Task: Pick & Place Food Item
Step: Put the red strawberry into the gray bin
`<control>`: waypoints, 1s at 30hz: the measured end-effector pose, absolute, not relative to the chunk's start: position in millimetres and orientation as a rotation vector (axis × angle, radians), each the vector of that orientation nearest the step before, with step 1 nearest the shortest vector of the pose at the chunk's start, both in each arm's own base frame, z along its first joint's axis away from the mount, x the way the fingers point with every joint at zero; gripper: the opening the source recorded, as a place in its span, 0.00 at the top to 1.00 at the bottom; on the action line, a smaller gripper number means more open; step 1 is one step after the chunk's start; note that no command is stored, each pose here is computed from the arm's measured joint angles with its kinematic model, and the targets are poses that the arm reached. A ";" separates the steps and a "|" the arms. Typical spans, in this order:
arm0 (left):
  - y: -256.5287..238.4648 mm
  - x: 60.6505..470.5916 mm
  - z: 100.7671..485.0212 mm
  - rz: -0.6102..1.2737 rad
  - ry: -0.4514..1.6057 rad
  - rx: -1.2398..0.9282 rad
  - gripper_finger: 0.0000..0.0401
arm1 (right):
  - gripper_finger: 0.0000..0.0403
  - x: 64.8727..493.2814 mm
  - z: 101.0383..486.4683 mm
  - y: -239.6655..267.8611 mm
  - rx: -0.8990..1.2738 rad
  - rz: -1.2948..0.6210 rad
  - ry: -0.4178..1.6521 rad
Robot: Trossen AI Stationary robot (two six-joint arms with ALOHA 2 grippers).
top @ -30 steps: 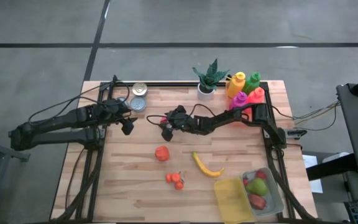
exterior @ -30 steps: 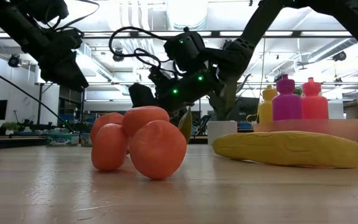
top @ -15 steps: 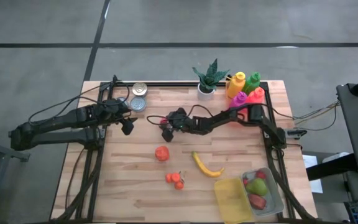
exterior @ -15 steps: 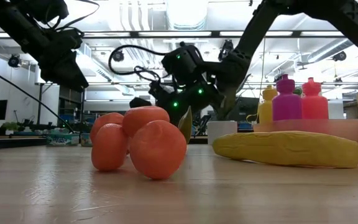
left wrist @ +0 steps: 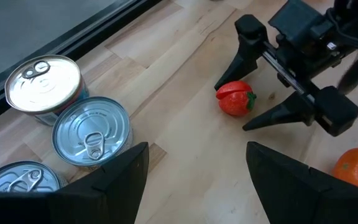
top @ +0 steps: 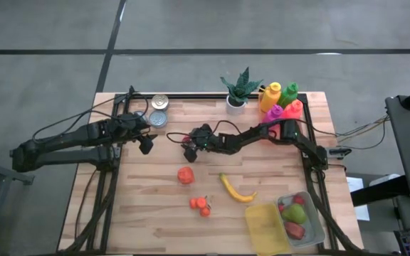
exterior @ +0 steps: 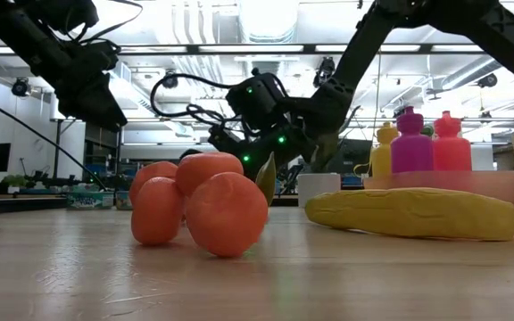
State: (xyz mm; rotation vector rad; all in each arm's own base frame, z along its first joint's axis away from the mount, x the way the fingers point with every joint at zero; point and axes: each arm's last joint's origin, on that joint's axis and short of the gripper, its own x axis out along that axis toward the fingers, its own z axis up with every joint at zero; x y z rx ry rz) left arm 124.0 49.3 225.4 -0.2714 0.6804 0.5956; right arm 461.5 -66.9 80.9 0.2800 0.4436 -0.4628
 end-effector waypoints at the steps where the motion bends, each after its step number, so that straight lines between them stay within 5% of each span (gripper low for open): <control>1: 49.2 124.0 225.5 0.595 0.680 -0.271 0.31 | 0.14 461.3 80.8 -67.6 0.283 -0.465 0.444; 20: 49.3 124.0 225.5 0.595 0.680 -0.271 0.31 | 0.52 460.6 79.9 -68.4 0.286 -0.461 0.454; 30: 49.2 124.0 225.5 0.595 0.680 -0.271 0.31 | 0.56 460.7 80.1 -68.4 0.286 -0.458 0.454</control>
